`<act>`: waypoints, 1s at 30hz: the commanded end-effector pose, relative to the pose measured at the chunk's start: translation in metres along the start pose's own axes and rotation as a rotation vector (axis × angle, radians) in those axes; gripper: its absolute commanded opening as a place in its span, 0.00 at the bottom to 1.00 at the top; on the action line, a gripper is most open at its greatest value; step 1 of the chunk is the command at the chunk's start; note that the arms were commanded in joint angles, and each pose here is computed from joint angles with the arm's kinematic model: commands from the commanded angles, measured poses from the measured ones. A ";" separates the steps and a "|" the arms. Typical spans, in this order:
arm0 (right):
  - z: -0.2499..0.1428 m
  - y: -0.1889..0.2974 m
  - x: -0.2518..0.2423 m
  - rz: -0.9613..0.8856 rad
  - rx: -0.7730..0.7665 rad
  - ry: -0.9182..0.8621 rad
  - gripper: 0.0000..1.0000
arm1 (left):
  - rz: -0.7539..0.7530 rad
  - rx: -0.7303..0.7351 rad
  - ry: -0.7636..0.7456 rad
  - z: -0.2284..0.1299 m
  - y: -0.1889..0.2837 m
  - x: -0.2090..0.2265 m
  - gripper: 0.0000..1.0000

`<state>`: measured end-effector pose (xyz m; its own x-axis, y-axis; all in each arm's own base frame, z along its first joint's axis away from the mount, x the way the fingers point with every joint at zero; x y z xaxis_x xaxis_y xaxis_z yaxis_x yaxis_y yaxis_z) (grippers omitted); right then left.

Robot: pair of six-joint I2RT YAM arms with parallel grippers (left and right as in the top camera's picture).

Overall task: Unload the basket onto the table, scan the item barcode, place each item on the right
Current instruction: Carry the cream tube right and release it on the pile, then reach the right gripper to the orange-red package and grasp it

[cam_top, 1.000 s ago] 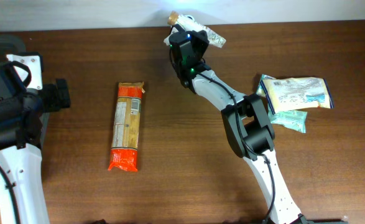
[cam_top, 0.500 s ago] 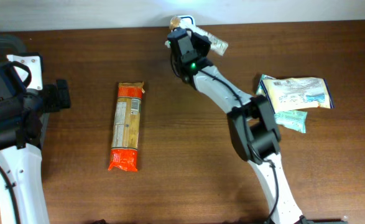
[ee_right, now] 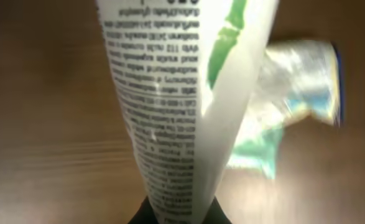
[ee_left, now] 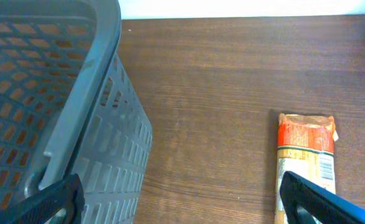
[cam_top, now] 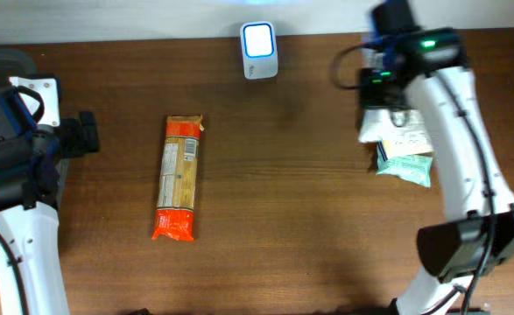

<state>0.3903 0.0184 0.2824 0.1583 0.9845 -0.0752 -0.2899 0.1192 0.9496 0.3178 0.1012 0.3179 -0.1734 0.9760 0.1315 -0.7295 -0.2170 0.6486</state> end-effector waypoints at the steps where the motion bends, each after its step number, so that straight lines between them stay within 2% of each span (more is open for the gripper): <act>1: -0.008 -0.035 -0.047 0.004 0.125 -0.265 0.04 | -0.005 -0.015 -0.013 0.004 0.003 0.001 0.99; 5: -0.020 -0.089 -0.089 0.109 0.199 -0.435 0.04 | -0.005 -0.015 -0.013 0.004 0.003 0.001 0.99; 10: -0.028 -0.128 -0.106 0.174 0.174 -0.510 0.04 | -0.005 -0.015 -0.013 0.004 0.003 0.001 0.99; 11: -0.026 -0.134 -0.108 0.174 0.152 -0.511 0.15 | -0.005 -0.015 -0.013 0.004 0.003 0.001 0.99; 12: -0.023 -0.137 -0.109 0.166 0.125 -0.495 0.42 | -0.005 -0.015 -0.013 0.004 0.003 0.001 0.99; 13: -0.021 -0.138 -0.112 0.150 0.109 -0.493 0.52 | -0.005 -0.015 -0.013 0.004 0.003 0.001 0.99; 14: -0.017 -0.136 -0.113 0.147 0.089 -0.470 0.59 | -0.005 -0.015 -0.013 0.004 0.003 0.001 0.99; 15: -0.012 -0.133 -0.113 0.150 0.069 -0.433 0.62 | -0.005 -0.015 -0.013 0.004 0.003 0.001 0.99; 18: 0.004 -0.102 -0.114 0.168 0.036 -0.384 0.65 | -0.005 -0.015 -0.013 0.004 0.003 0.001 0.99; 21: 0.022 -0.055 -0.070 0.359 -0.004 -0.195 0.65 | -0.005 -0.015 -0.013 0.004 0.003 0.001 0.99; 24: 0.024 -0.033 0.003 0.564 -0.017 -0.016 0.65 | -0.005 -0.015 -0.013 0.004 0.003 0.001 0.99; 27: 0.010 -0.028 0.089 0.642 -0.002 0.129 0.64 | -0.005 -0.015 -0.013 0.004 0.003 0.001 0.99; 30: -0.008 -0.029 0.163 0.698 0.020 0.229 0.57 | -0.005 -0.015 -0.013 0.004 0.003 0.001 0.99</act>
<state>0.4266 0.1220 0.2520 -0.2073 0.8711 0.4452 -0.3072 -0.4900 0.8158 0.3174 0.1011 0.3176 -0.1731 0.9761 0.1311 -0.7279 -0.2164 0.6506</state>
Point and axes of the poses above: each gripper's point midway between its finger pads, its own y axis back along the fingers, its own x axis along the line the jaws close on, z = x × y, the point moved 6 cm from there along y, back along the fingers, and after that the axes turned 2 degrees about y, right-handed, at the moved point
